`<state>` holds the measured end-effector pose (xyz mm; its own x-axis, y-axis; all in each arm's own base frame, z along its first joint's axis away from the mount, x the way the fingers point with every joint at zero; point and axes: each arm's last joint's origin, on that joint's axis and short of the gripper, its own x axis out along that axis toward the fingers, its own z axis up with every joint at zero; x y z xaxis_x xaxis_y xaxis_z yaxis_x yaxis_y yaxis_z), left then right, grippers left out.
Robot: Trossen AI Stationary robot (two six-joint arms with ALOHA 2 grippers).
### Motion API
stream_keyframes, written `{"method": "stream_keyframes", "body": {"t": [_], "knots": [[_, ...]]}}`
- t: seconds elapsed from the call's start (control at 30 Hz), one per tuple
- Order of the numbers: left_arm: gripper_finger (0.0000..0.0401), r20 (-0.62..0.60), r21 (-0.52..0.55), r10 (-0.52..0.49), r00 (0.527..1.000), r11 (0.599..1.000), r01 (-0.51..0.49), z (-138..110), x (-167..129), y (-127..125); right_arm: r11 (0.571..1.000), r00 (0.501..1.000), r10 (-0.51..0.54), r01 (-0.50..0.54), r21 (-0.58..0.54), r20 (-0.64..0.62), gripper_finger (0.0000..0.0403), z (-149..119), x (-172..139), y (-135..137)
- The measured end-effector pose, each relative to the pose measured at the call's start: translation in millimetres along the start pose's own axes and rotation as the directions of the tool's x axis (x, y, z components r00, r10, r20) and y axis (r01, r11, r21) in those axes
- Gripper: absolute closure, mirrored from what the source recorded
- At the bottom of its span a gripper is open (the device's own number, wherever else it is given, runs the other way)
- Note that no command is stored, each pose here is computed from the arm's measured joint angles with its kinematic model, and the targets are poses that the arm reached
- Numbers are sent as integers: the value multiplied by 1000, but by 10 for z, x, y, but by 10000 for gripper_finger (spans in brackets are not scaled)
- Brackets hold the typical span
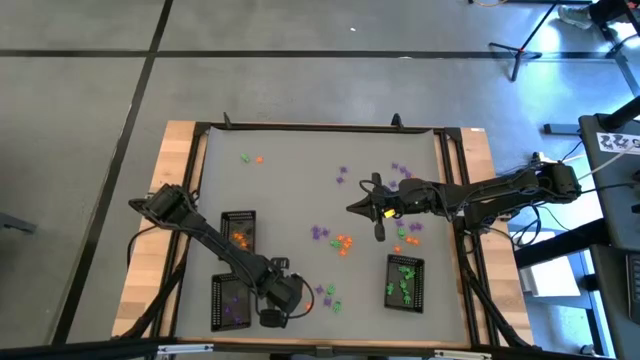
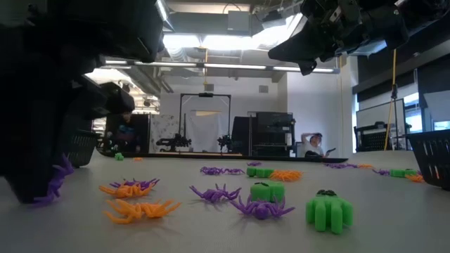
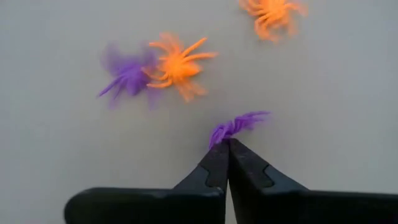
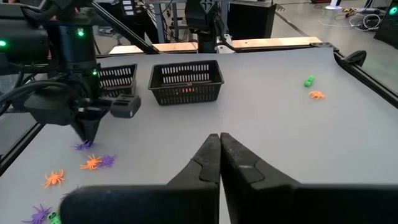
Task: Sort Halloween decoration
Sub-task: Put the purple spider toy into the bottom left black basket
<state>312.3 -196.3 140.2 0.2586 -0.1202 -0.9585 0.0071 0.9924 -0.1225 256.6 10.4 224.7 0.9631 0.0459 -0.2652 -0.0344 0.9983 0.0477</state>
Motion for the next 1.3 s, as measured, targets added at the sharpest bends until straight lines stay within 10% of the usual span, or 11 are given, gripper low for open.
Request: {"method": "stream_keyframes", "body": {"t": [0.47, 1.3], "knots": [[401, -56, 52, 129, 990, 991, -126, 317, -647, -112, 1000, 1000, 3, -3, 6, 1, 398, 1, 0, 1], [247, 25, 13, 35, 999, 999, -35, 84, -80, 9, 1000, 1000, 3, -3, 8, -4, 398, -3, 0, 1]]}}
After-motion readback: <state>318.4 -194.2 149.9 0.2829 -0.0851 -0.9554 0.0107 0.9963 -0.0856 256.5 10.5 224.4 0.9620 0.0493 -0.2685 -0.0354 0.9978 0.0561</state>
